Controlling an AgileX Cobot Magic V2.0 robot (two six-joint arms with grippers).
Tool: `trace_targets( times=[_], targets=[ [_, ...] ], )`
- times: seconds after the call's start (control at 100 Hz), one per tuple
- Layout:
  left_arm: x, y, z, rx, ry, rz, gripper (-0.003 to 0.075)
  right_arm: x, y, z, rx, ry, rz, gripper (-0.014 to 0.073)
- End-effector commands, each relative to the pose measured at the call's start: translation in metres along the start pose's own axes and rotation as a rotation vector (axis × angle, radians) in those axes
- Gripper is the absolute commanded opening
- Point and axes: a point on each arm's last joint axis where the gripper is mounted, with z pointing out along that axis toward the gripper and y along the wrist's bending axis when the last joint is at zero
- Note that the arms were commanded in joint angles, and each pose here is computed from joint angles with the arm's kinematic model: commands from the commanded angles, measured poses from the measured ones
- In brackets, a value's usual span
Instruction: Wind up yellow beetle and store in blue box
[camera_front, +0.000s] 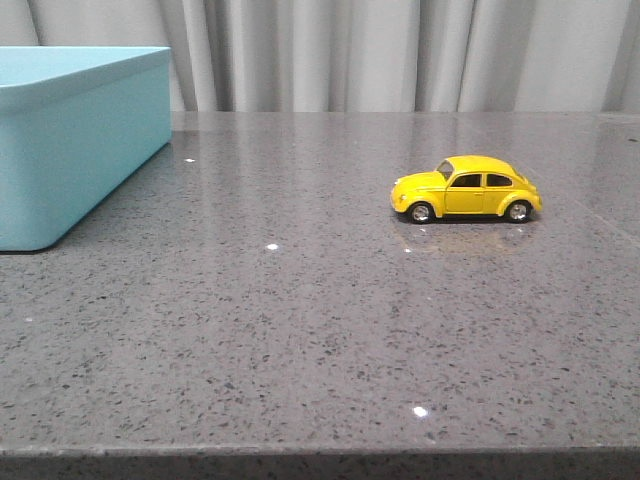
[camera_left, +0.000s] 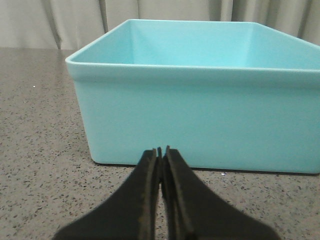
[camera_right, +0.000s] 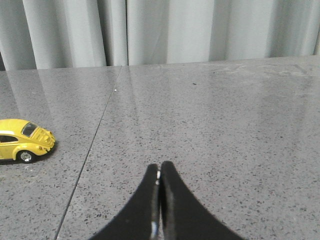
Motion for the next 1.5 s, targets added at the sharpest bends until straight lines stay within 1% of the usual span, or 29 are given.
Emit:
trace_targets(
  times=[0.0,0.67,0.76,0.93,1.09,1.21,1.27,1.32,1.37,1.49],
  targets=[
    [-0.001,0.000,-0.001,0.002,-0.086,-0.013,-0.0019,-0.014,0.001,-0.003,-0.008,-0.121,-0.010,-0.0068],
    [-0.001,0.000,-0.001,0.002,-0.086,-0.013,-0.0018,-0.014,0.001,-0.003,-0.008,-0.121,-0.010,-0.0068],
    [-0.001,0.001,-0.001,-0.001,-0.086,0.011,-0.0019,-0.014,0.001,-0.003,-0.008,-0.121,-0.010,-0.0068],
    [-0.001,0.001,-0.001,-0.001,-0.088,0.011,-0.0019,-0.014,0.001,-0.003,-0.008,-0.121,-0.010,-0.0068],
    [-0.007,0.000,-0.002,0.000,-0.150,0.011,-0.0019,-0.015,0.001,-0.003,-0.009,-0.129,-0.010,-0.0068],
    [-0.018,0.000,-0.004,0.002,-0.274,0.008,-0.0019,-0.020,0.002,-0.004,-0.013,-0.166,-0.010,-0.0068],
    [-0.024,0.000,-0.006,0.003,-0.342,0.008,-0.0019,-0.022,0.002,-0.004,-0.012,-0.157,-0.010,-0.0068],
    [-0.027,0.000,-0.007,0.003,-0.360,0.008,-0.0019,-0.024,0.003,-0.004,-0.010,-0.141,-0.010,-0.0068],
    [-0.031,0.000,-0.008,0.004,-0.348,0.008,-0.0019,-0.029,0.003,-0.003,-0.009,-0.134,-0.010,-0.0068],
    [-0.041,-0.002,-0.006,0.004,-0.230,0.008,-0.0019,-0.045,0.005,0.000,-0.015,-0.119,-0.009,-0.0058]
  ],
)
